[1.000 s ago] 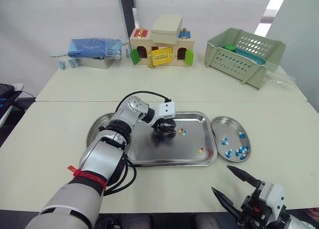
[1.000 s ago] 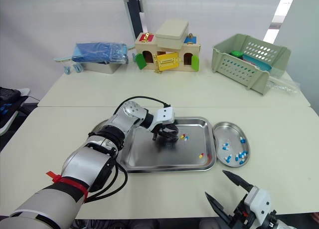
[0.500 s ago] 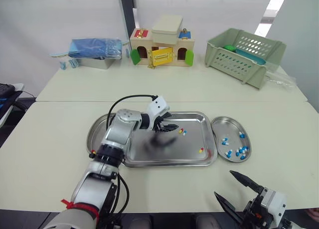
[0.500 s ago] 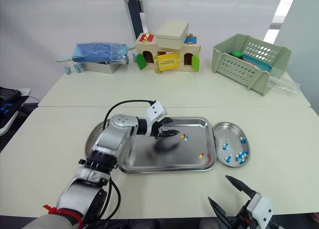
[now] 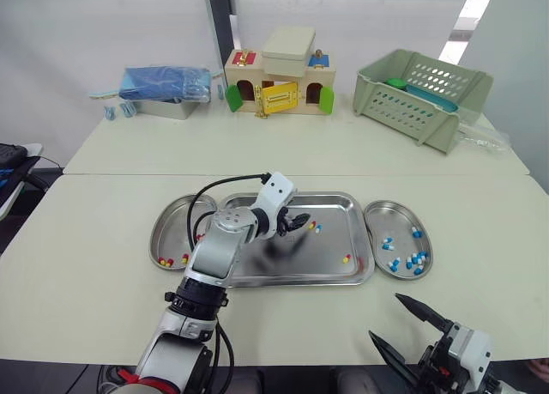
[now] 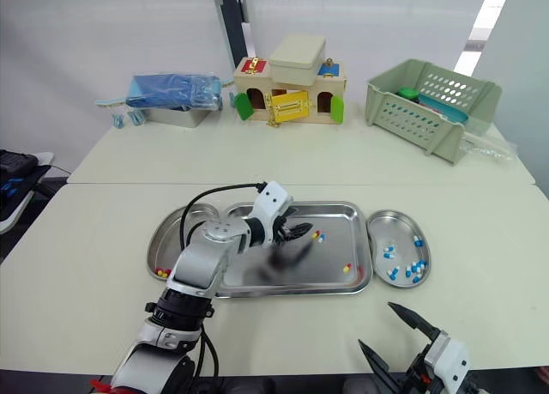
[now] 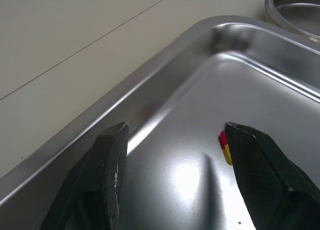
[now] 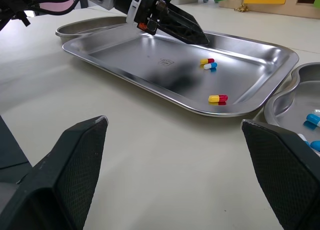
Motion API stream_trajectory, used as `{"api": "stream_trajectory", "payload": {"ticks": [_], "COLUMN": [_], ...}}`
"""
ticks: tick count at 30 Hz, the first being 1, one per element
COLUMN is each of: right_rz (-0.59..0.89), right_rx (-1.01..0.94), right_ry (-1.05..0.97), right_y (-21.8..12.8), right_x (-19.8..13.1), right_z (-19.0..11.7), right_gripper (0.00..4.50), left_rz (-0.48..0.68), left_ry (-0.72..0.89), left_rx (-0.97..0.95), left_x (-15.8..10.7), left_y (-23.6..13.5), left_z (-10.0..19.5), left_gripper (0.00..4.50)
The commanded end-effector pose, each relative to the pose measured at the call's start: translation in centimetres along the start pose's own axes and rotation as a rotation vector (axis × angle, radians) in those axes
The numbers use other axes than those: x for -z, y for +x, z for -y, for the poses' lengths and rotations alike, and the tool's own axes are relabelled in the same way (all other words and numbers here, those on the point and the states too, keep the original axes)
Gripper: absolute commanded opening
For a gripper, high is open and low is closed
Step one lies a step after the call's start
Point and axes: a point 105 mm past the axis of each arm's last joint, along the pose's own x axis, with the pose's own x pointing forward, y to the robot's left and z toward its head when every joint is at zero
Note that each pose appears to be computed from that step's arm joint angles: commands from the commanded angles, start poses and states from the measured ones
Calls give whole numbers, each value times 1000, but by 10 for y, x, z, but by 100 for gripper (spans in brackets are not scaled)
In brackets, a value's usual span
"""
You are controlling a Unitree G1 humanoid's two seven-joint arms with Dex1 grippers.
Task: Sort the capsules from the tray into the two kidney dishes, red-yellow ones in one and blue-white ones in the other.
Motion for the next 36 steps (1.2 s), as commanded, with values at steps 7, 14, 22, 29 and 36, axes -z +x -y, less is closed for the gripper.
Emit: {"api": "stream_trajectory", "payload": {"ticks": [7,14,22,29,36], "right_rz": [26,25,28,28,27], "right_rx": [-5,-3,-1,1,4], "right_ry": [-20,-19,-23,-26,-26], "right_y": [5,6,8,10,12], "right_x": [-12,-13,-14,-15,-16], "right_z": [-4,-3,-3,-3,-3], "right_gripper": [450,450,450,450,450], "left_rz": [13,-14,-4,-2,-17], "left_ry": [40,46,48,58,53], "left_rx": [38,19,30,40,33], "left_x": [-5,1,-1,0,3], "left_y": [8,13,16,17,19], "left_z": [12,8,10,10,9], "left_gripper": [310,310,310,310,188]}}
